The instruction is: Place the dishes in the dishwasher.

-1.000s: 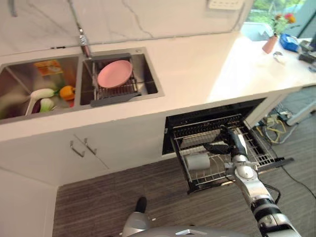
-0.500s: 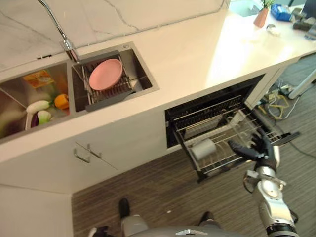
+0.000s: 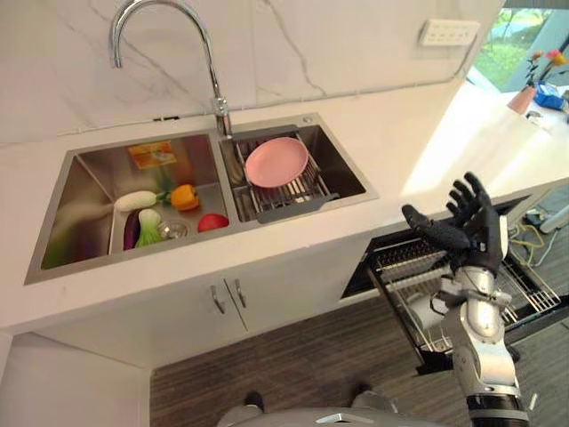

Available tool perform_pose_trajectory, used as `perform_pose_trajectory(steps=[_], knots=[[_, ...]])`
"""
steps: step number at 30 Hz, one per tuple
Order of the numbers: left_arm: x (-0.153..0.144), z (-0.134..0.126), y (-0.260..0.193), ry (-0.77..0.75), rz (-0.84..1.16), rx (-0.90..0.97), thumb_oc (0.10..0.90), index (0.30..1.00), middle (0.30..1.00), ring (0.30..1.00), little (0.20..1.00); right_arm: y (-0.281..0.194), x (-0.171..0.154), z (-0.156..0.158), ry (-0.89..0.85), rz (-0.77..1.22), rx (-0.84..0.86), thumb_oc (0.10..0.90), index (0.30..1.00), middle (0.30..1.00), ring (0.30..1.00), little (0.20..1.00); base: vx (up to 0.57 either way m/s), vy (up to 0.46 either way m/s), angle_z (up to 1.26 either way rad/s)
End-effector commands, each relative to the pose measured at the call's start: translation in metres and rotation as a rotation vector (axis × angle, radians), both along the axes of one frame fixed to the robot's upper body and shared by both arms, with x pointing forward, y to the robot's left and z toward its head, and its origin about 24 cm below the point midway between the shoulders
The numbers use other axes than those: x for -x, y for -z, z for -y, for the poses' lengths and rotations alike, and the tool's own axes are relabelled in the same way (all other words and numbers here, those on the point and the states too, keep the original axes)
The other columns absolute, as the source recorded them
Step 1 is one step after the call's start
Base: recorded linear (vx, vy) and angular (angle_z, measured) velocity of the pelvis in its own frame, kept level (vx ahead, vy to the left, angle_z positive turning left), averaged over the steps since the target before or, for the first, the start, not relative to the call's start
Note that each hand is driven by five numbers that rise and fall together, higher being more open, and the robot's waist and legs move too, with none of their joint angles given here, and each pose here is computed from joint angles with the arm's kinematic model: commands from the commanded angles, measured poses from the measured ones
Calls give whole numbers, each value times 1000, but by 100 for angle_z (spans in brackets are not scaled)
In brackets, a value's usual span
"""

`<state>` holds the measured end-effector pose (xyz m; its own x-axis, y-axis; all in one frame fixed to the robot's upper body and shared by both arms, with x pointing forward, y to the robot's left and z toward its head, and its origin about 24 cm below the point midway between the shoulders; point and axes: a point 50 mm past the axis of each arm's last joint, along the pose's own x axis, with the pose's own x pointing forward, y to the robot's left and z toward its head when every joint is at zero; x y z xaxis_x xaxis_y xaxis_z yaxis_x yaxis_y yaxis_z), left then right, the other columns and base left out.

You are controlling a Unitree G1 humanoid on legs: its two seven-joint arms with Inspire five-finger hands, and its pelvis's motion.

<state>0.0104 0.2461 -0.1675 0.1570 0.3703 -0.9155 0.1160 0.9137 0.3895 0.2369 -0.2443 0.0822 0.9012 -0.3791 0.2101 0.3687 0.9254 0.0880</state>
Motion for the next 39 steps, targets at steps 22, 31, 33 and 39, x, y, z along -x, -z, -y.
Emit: perform_pose_trajectory(steps=[22,31,33,39], knots=[[-35,-4,-6,125,121,4,800,900,900,900,900,-91,-43,-6,-196,178,793,800,900,900,900,900,95,-111,36],[-33,-17,-9,411,24,-89,800,900,900,900,900,-112,-69,-4,-126,161,1095,800,900,900,900,900,12,10,26],[-29,-22,-10,458,-7,-114,800,900,900,900,900,-111,-83,-10,-152,118,1200,800,900,900,900,900,-1,13,2],[-33,-19,-10,587,-22,-132,800,900,900,900,900,-107,-95,-23,-208,97,1247,800,900,900,900,900,3,12,7]])
